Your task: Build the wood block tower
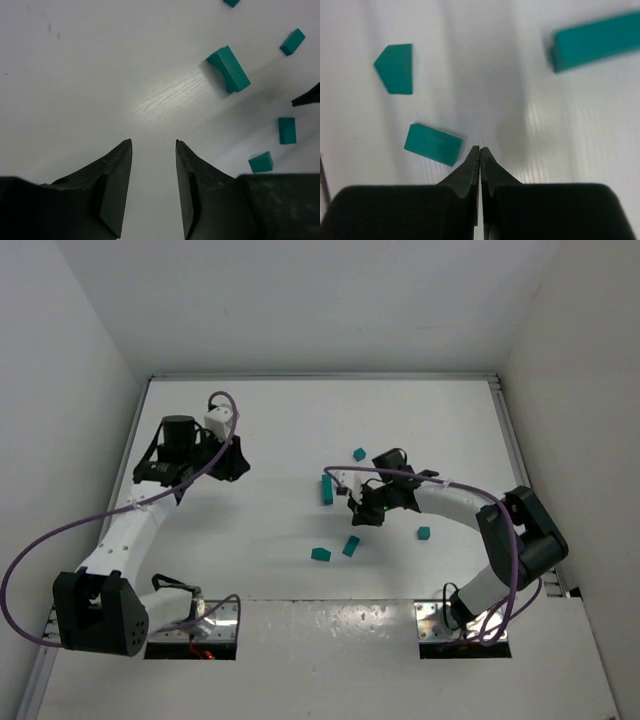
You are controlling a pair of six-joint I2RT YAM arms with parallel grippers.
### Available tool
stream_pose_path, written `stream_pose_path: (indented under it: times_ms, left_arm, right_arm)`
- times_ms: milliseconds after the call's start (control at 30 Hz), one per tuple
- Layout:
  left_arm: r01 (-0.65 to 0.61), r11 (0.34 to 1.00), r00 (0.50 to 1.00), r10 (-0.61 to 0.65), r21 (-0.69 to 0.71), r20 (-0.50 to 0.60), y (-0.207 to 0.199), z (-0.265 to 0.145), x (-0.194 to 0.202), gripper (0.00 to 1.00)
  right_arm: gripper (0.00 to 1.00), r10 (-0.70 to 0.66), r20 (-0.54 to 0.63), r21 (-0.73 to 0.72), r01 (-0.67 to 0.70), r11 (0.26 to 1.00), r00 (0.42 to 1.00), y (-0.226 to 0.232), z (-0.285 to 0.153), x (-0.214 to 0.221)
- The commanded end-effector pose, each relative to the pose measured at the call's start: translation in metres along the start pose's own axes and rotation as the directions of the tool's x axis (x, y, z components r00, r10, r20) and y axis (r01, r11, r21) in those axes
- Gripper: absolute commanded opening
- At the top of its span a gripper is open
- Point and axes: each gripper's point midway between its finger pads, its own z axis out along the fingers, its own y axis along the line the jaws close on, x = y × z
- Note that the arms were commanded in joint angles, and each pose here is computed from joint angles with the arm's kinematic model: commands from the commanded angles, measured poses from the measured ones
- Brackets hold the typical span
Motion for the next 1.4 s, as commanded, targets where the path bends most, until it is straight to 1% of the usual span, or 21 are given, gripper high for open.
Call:
stream_pose_path:
  times_ms: [0,100,167,200,233,267,300,333,367,400,433,467,500,567,700,767,900,1000,1067,1167,1367]
  left_arm:
    - [0.171,0.984,0.984,-0.173,-0.046,-0.047,-0.011,0.006,0.02,0.46]
    - [0.241,0.968,0.965,-0.246,-0.064,-0.091,-0.019,0.013,0.042,0.56]
    - [0.283,0.956,0.948,-0.291,-0.077,-0.129,-0.02,0.021,0.056,0.56]
    - [0.296,0.951,0.943,-0.306,-0.093,-0.128,-0.018,0.022,0.059,0.57]
    - [0.3,0.949,0.94,-0.311,-0.096,-0.14,-0.017,0.024,0.063,0.59]
    - [0.291,0.952,0.943,-0.303,-0.095,-0.141,-0.017,0.024,0.063,0.62]
    - [0.281,0.955,0.946,-0.292,-0.094,-0.142,-0.017,0.024,0.063,0.72]
    - [0.265,0.96,0.946,-0.277,-0.094,-0.166,-0.016,0.024,0.069,0.79]
    - [0.255,0.962,0.95,-0.269,-0.1,-0.159,-0.012,0.022,0.064,0.86]
    - [0.239,0.967,0.956,-0.251,-0.091,-0.154,-0.008,0.02,0.06,0.96]
    - [0.24,0.967,0.954,-0.251,-0.082,-0.163,-0.007,0.018,0.063,1.0]
    - [0.235,0.969,0.958,-0.245,-0.079,-0.151,-0.005,0.017,0.058,1.0]
    - [0.236,0.968,0.958,-0.246,-0.082,-0.146,0.0,0.015,0.057,1.0]
    - [0.195,0.978,0.969,-0.204,-0.074,-0.141,0.001,0.013,0.051,1.0]
    - [0.142,0.985,0.984,-0.151,-0.102,-0.089,0.008,0.003,0.035,1.0]
    - [0.119,0.988,0.988,-0.128,-0.1,-0.091,0.008,0.002,0.037,1.0]
    - [0.065,0.997,0.994,-0.068,-0.035,-0.087,0.0,0.004,0.037,1.0]
    - [0.04,0.999,0.997,-0.04,0.0,-0.073,-0.002,0.006,0.025,1.0]
    - [0.033,0.999,0.996,-0.033,0.002,-0.084,0.001,0.011,0.024,1.0]
    - [0.026,1.0,0.997,-0.027,-0.008,-0.073,0.004,0.012,0.015,1.0]
    - [0.02,0.999,0.996,-0.023,-0.031,-0.087,0.012,0.017,0.015,1.0]
  right_arm:
    - [0.0,0.309,0.037,0.181,-0.311,0.933,0.95,-0.031,-0.028,-0.017]
    - [0.0,0.416,0.1,0.308,-0.426,0.851,0.904,-0.055,-0.048,-0.022]
    - [0.0,0.465,0.158,0.448,-0.483,0.753,0.871,-0.077,-0.062,-0.013]
    - [0.0,0.501,0.184,0.572,-0.506,0.646,0.846,-0.092,-0.077,-0.002]
    - [0.0,0.505,0.202,0.606,-0.512,0.609,0.839,-0.096,-0.082,0.001]
    - [0.0,0.516,0.222,0.632,-0.525,0.57,0.828,-0.1,-0.086,0.005]
    - [0.0,0.514,0.214,0.659,-0.511,0.552,0.831,-0.104,-0.092,0.01]
    - [0.0,0.5,0.211,0.654,-0.501,0.566,0.84,-0.106,-0.093,0.007]
    - [0.09,0.442,0.136,0.659,-0.414,0.628,0.887,-0.108,-0.097,0.004]
    - [0.18,0.434,0.113,0.626,-0.403,0.668,0.894,-0.105,-0.098,0.003]
    - [0.25,0.411,0.099,0.607,-0.382,0.697,0.906,-0.102,-0.1,0.002]
    - [0.47,0.346,0.091,0.532,-0.34,0.776,0.934,-0.094,-0.095,-0.006]
    - [0.59,0.328,0.078,0.526,-0.319,0.788,0.941,-0.093,-0.102,0.004]
    - [0.74,0.262,0.065,0.432,-0.264,0.863,0.963,-0.081,-0.099,-0.002]
    - [0.75,0.181,-0.035,0.239,-0.167,0.956,0.983,-0.055,-0.107,0.006]
    - [0.74,0.173,-0.068,0.216,-0.155,0.964,0.983,-0.051,-0.106,0.014]
    - [0.69,-0.027,-0.086,0.111,0.037,0.993,0.996,-0.047,-0.099,0.026]
    - [0.69,-0.22,-0.006,0.056,0.22,0.974,0.976,-0.057,-0.096,0.027]
    - [0.69,-0.348,-0.006,0.025,0.348,0.937,0.937,-0.07,-0.097,0.028]
    - [0.7,-0.36,0.001,-0.067,0.359,0.931,0.933,-0.089,-0.089,0.035]
    - [0.75,-0.5,0.015,-0.09,0.499,0.862,0.866,-0.123,-0.089,0.023]
